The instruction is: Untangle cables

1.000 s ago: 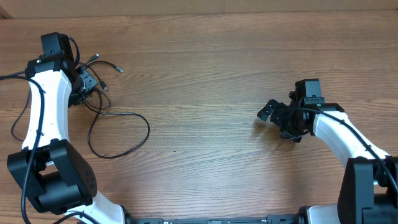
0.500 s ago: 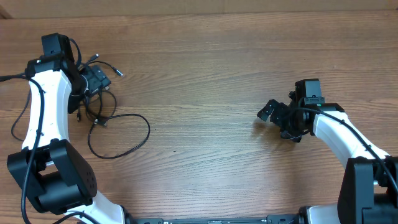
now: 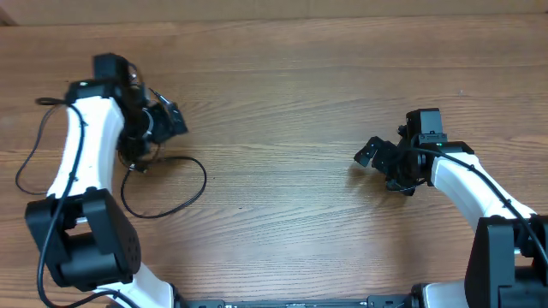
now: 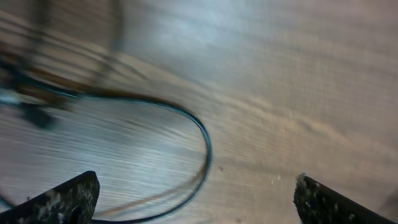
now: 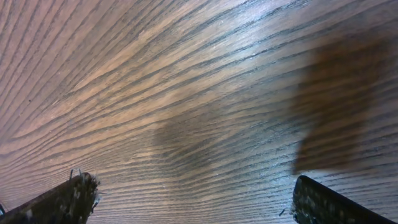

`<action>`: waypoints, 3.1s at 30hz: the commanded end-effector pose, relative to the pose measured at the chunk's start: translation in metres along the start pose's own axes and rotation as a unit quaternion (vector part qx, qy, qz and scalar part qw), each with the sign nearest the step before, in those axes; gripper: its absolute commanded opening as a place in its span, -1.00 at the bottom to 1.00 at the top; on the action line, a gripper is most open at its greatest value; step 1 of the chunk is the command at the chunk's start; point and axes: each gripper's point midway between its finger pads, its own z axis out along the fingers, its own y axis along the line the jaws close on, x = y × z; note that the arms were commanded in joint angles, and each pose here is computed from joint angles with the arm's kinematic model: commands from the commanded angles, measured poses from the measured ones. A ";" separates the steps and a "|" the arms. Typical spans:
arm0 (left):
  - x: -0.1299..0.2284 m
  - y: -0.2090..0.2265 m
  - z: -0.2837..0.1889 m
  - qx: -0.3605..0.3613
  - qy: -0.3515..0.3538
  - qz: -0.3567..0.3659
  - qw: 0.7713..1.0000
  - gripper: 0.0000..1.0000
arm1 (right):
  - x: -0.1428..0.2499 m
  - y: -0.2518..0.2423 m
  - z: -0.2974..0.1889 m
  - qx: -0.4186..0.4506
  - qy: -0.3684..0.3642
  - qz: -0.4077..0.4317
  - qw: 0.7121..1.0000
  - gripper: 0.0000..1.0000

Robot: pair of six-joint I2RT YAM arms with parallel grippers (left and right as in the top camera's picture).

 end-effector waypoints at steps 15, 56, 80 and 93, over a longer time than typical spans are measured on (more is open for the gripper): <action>0.087 -0.040 0.093 -0.010 0.057 0.171 0.984 1.00 | -0.003 0.003 -0.002 -0.005 -0.006 -0.002 1.000 1.00; 0.123 0.018 0.112 -0.147 0.106 0.174 0.968 -0.82 | -0.004 0.003 -0.002 -0.005 -0.006 -0.002 1.000 1.00; 0.010 0.138 0.118 -0.179 -0.059 -0.072 0.979 -0.60 | -0.003 0.003 -0.002 -0.005 -0.006 -0.002 1.000 1.00; 0.005 0.059 0.104 -0.059 -0.067 0.053 0.995 -0.70 | -0.003 0.003 -0.002 -0.005 -0.006 -0.002 1.000 1.00</action>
